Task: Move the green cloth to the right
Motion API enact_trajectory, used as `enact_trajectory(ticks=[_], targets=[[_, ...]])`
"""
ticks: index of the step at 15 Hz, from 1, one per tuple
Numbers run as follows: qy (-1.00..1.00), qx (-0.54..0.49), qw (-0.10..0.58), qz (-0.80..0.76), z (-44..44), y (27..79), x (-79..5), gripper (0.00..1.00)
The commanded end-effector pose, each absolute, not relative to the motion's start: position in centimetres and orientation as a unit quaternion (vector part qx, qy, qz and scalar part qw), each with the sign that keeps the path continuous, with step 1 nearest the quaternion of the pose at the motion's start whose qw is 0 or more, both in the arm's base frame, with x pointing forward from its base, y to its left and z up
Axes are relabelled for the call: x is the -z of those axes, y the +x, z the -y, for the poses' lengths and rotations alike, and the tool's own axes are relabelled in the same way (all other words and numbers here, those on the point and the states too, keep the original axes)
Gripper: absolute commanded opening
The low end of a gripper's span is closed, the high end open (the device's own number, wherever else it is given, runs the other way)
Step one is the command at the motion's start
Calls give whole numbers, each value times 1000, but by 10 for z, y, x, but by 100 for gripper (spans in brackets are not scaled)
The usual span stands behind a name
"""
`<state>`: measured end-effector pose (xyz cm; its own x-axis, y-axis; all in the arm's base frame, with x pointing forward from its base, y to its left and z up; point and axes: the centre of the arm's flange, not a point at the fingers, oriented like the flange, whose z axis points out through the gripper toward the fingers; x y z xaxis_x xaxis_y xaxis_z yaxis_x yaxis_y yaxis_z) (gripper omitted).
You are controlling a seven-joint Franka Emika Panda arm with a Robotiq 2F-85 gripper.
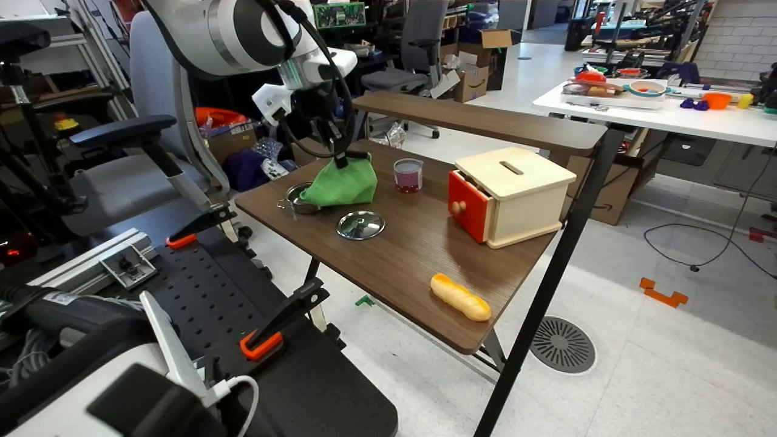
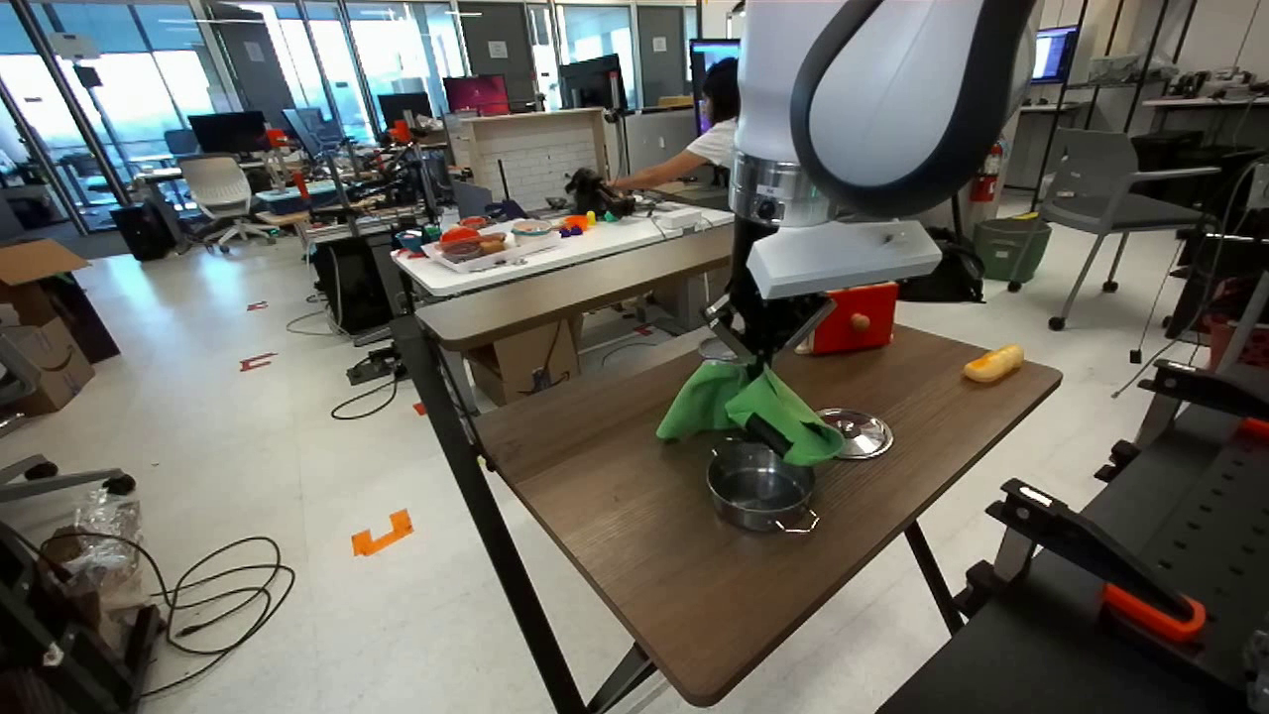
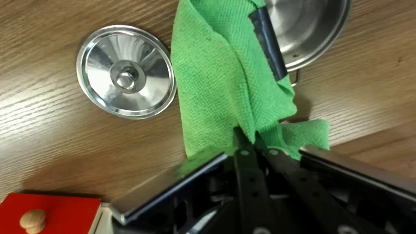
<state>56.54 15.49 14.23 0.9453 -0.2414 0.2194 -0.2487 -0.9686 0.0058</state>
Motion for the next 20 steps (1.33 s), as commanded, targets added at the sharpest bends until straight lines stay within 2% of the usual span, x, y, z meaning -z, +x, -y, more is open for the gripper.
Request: enact_trajectory(ticks=[1,11,12,14,20], targets=[[981,-121,11,154,-134,577,-153,1],[977,-107,19,185,-121,576,-122,1],[977,-107,21,185,-121,576,-121,27],[977,-107,21,186,-122,576,-121,35],[974,-119,13,194,-118,579,-139,79]])
